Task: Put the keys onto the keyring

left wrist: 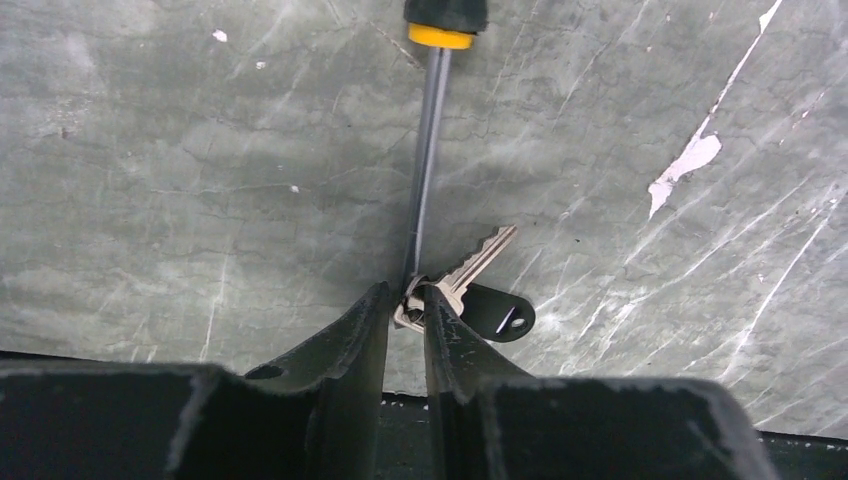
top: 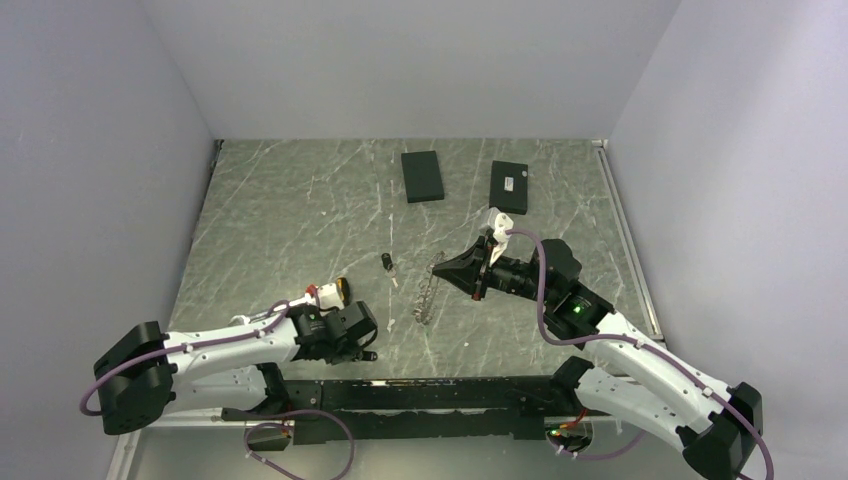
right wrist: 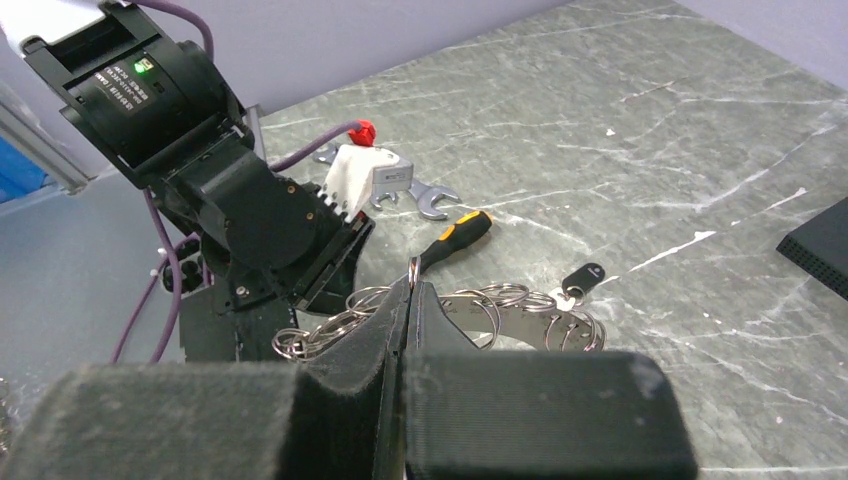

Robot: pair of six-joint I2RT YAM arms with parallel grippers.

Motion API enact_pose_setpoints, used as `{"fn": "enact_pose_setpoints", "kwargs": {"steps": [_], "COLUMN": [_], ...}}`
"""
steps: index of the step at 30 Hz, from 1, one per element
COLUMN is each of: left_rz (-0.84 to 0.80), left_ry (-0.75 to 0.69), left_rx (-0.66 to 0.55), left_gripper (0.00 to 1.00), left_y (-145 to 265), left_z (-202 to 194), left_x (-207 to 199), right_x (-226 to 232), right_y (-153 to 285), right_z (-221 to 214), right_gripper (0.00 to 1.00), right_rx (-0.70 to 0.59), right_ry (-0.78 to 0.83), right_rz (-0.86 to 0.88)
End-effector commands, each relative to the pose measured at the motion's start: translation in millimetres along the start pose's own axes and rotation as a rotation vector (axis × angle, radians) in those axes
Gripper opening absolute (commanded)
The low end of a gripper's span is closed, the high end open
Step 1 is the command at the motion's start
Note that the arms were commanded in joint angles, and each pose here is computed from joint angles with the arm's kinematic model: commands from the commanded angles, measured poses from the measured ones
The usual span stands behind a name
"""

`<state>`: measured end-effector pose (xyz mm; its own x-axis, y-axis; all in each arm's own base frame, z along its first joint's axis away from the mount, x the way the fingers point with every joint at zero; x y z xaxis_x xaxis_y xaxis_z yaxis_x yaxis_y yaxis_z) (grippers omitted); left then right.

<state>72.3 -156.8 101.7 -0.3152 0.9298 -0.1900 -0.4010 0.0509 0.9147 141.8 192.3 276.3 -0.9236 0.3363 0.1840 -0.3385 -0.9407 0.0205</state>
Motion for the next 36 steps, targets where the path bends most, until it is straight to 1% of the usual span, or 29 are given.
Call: {"fn": "enact_pose_setpoints", "kwargs": {"steps": [1, 6, 9, 13, 16, 21, 27, 29, 32, 36], "left_rz": [-0.028, -0.040, -0.045, -0.061, -0.110, -0.205, -0.341, -0.361, -0.460, -0.563], "left_ry": [0.023, 0.025, 0.024, 0.013, -0.031, -0.213, -0.498, -0.551, -0.666, -0.785], "left_rx": [-0.004, -0.013, -0.018, -0.026, -0.036, -0.096, -0.191, -0.214, -0.230, -0.288], "left_gripper": [0.22, 0.12, 0.00, 0.00, 0.00, 0.00, 0.00, 0.00, 0.00, 0.00], "left_y": [-4.0, -6.2, -5.8, -4.0, 1.2, 20.9, 53.6, 62.0, 74.4, 92.6], "left_z": [-1.8, -2.0, -1.4, 0.0, 3.0, 16.5, 37.2, 42.1, 45.1, 52.4], "left_x": [-1.7, -0.9, -1.2, -2.6, -7.6, -18.6, -34.1, -35.4, -39.6, -43.2], "right_x": [2.6, 3.5, 3.8, 3.6, 4.0, 3.4, 3.2, 3.5, 4.0, 4.0], "right_y": [-0.1, 0.3, 0.7, 1.2, 1.5, 1.8, 1.7, 1.8, 2.2, 1.2], "right_z": [13.6, 14.2, 14.0, 14.4, 14.3, 13.6, 14.6, 15.0, 15.1, 14.4], "right_gripper": [0.00, 0.00, 0.00, 0.00, 0.00, 0.00, 0.00, 0.00, 0.00, 0.00], "right_rx": [-0.068, -0.070, -0.069, -0.071, -0.071, -0.071, -0.072, -0.072, -0.071, -0.066], "right_ry": [0.039, 0.040, 0.040, 0.042, 0.042, 0.042, 0.044, 0.045, 0.045, 0.039], "right_rz": [0.018, 0.025, 0.025, 0.022, 0.021, 0.015, 0.014, 0.015, 0.016, 0.023]}}
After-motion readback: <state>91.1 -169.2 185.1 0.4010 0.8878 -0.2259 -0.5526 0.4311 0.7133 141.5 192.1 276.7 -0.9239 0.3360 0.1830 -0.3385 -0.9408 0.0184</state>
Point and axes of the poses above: each gripper's point midway between its finger pads, its own y axis back along the fingers, its own x axis along the line the jaws close on, z = x × y, the point moved 9 cm from there along y, back along the fingers, and after that the axes turned 1 degree about -y, right-handed, at the moved point
